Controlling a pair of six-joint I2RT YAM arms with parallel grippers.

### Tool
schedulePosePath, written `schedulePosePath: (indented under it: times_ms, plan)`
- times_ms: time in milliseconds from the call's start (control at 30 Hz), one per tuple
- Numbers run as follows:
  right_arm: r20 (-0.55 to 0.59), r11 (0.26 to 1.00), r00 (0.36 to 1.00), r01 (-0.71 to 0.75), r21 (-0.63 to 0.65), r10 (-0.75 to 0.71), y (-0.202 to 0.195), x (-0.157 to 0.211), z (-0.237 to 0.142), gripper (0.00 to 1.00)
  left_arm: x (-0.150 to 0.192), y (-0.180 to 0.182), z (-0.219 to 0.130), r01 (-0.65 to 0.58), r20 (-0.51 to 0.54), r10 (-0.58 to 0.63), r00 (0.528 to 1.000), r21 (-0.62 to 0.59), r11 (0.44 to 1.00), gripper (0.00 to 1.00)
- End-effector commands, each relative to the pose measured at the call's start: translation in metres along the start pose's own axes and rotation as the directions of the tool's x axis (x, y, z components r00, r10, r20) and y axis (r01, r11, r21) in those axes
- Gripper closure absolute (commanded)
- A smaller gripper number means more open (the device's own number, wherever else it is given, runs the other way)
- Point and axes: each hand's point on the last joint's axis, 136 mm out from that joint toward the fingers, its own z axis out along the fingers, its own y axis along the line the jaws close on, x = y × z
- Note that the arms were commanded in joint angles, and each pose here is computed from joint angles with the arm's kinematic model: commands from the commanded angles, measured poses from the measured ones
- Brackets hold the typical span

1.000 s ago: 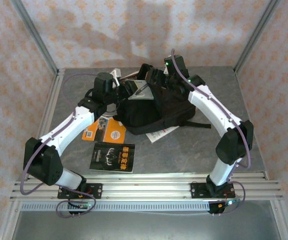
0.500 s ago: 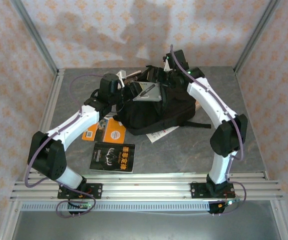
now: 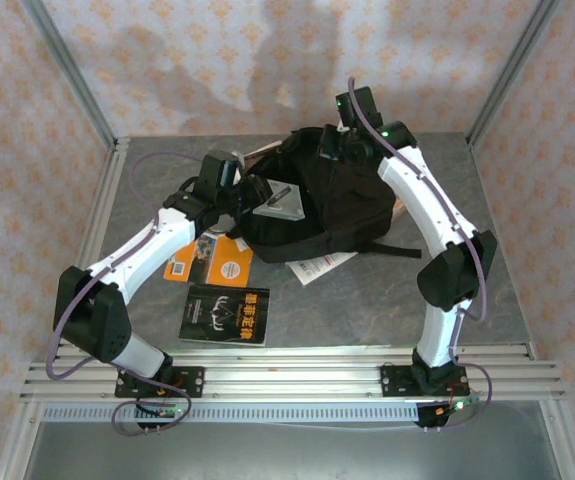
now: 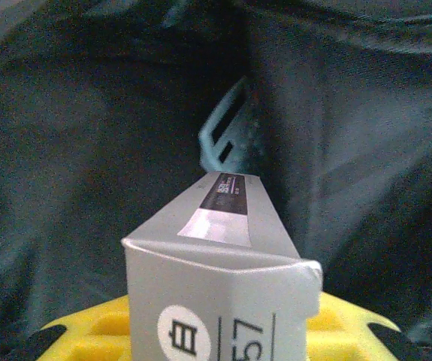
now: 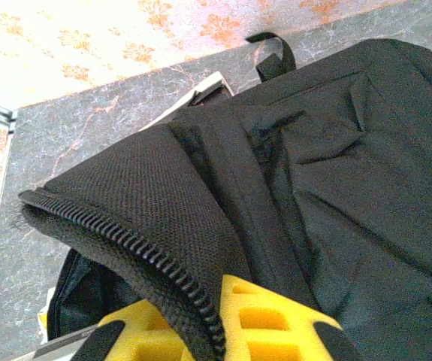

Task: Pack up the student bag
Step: Place the pencil case in the student bag.

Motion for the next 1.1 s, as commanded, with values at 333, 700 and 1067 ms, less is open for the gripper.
schedulePosePath:
  times_ms: [333, 700, 1067]
  plan:
    - [0.118, 0.994, 0.992, -0.04, -0.098, 0.052, 0.029, -0.042, -0.048, 1.0, -0.026, -0.054, 0.058, 0.01, -0.001, -0.01, 1.0, 0.098, 0.995, 0.74]
    - [0.155, 0.991, 0.981, -0.101, -0.089, 0.114, 0.03, -0.057, -0.044, 1.0, -0.018, -0.111, 0.146, 0.159, -0.055, -0.149, 0.987, 0.342, 0.926, 0.66]
    - [0.387, 0.937, 0.921, -0.094, 0.337, -0.046, -0.045, -0.1, -0.073, 1.0, -0.006, -0.141, 0.114, -0.03, -0.121, 0.064, 0.991, 0.264, 0.964, 0.08]
